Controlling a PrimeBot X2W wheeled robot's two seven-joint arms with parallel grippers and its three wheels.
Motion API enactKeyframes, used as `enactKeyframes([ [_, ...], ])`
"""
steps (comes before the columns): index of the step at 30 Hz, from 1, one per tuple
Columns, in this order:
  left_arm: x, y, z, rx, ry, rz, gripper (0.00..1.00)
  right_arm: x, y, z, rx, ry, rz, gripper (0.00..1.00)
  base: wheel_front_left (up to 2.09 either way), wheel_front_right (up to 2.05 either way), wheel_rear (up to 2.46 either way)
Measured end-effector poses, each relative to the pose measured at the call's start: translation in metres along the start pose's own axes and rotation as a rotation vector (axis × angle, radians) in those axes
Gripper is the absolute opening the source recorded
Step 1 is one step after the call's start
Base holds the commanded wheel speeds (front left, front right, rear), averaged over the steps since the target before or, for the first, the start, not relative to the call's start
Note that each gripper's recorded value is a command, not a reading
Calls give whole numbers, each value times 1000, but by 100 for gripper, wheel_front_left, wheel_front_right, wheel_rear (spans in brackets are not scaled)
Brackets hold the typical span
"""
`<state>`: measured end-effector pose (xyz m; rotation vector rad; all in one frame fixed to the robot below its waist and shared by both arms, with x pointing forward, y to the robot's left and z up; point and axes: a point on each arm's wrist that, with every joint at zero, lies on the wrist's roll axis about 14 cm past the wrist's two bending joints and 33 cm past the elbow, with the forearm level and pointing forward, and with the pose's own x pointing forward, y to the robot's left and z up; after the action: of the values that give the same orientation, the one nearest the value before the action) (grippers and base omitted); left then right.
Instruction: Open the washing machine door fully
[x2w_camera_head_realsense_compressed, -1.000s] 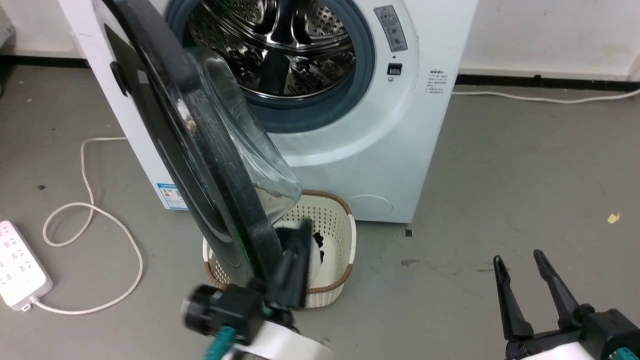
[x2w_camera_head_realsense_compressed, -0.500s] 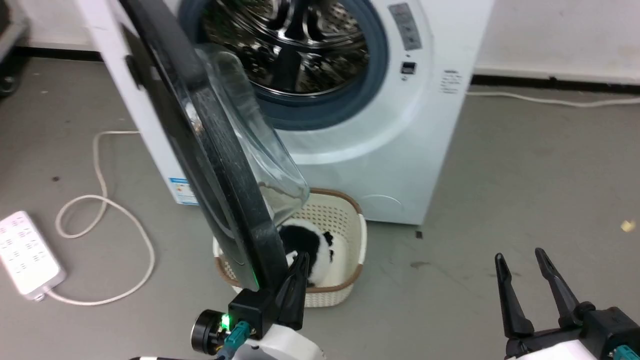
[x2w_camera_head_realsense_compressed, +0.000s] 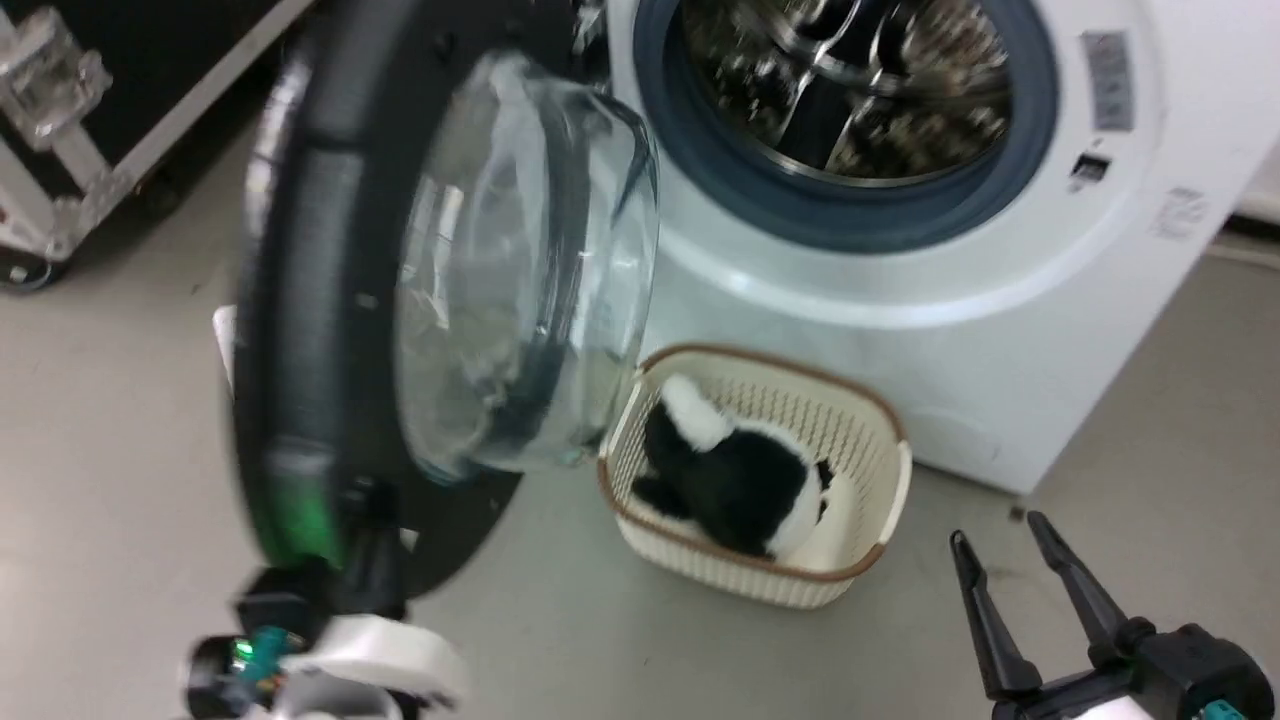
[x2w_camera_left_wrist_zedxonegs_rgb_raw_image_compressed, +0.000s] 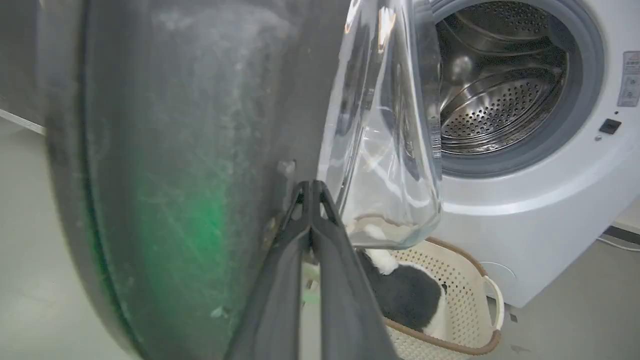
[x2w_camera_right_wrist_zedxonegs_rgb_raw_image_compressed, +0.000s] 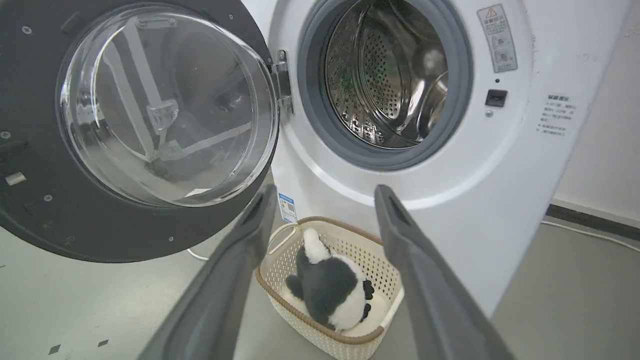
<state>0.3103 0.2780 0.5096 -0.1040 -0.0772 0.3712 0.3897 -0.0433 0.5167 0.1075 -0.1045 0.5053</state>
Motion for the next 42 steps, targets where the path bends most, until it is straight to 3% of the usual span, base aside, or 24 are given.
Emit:
enactKeyframes([
  [13, 52, 117, 0, 125, 59, 270, 0, 22, -23, -48, -10, 105, 46, 100, 0, 0, 0],
  [24, 88, 159, 15, 179, 43, 369, 0, 19, -50, -61, -25, 143, 0, 100, 0, 0, 0],
  [32, 87, 134, 38, 180, -51, 290, 0, 14, -57, -42, -42, 100, -43, 100, 0, 0, 0],
  [42, 48, 30, 65, 101, -210, 23, 0, 1, -66, 14, -79, -43, -147, 100, 0, 0, 0],
])
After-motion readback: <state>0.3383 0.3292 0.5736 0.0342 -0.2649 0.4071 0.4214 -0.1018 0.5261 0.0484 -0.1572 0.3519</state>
